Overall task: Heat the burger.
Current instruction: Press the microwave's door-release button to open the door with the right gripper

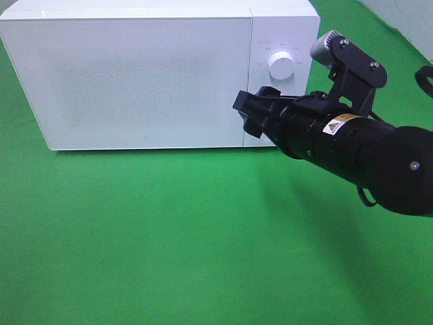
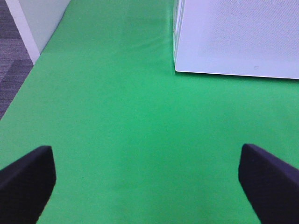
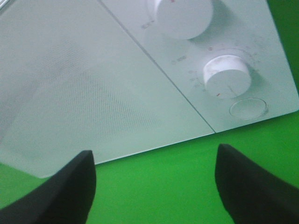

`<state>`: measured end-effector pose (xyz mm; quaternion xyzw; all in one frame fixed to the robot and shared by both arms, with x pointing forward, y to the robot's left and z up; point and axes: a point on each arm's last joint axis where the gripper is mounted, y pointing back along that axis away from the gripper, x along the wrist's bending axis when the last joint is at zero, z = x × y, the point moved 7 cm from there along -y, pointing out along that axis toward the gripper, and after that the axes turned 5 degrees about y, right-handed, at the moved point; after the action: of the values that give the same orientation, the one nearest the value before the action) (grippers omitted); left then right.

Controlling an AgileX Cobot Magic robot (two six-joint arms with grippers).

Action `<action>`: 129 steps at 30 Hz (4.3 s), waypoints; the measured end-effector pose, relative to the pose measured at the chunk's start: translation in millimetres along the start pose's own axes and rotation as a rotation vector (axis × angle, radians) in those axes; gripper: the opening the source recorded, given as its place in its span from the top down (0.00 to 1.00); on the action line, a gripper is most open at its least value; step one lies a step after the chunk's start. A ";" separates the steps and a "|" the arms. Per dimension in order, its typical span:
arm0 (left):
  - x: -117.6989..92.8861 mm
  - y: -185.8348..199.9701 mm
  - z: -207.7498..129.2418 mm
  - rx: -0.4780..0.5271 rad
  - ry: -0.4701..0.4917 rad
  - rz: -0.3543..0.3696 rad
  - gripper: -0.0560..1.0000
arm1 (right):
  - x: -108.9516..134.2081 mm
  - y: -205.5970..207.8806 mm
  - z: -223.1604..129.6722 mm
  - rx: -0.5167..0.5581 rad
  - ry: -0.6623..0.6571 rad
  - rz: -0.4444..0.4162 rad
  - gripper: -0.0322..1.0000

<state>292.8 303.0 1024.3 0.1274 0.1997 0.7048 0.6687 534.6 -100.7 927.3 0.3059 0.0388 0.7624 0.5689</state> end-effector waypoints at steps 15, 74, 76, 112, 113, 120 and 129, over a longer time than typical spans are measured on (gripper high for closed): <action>0.0 0.0 0.0 0.000 0.000 0.000 0.01 | 27.4 39.8 -10.7 0.234 0.440 0.169 0.29; 0.0 0.0 0.0 0.000 -0.001 0.000 0.01 | -104.0 298.3 10.0 0.123 0.393 -0.332 0.26; 0.0 0.0 0.0 0.000 -0.001 0.000 0.01 | -104.2 301.0 9.4 0.073 0.393 -0.335 0.26; 0.0 0.0 0.0 0.000 -0.001 0.000 0.01 | -97.3 249.3 62.2 0.055 0.409 -0.326 0.26; 0.0 0.0 0.0 0.000 -0.001 0.000 0.01 | -97.6 242.0 66.0 0.056 0.411 -0.324 0.26; 0.0 0.0 0.0 0.000 -0.001 0.000 0.01 | -99.8 210.5 80.1 0.053 0.420 -0.314 0.26; 0.0 0.0 0.0 0.000 -0.001 0.000 0.01 | -104.8 162.8 95.1 0.026 0.425 -0.292 0.26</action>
<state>292.8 303.0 1024.3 0.1277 0.1993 0.7047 0.6688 463.1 -278.4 1026.4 0.1372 0.2110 0.7187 0.6481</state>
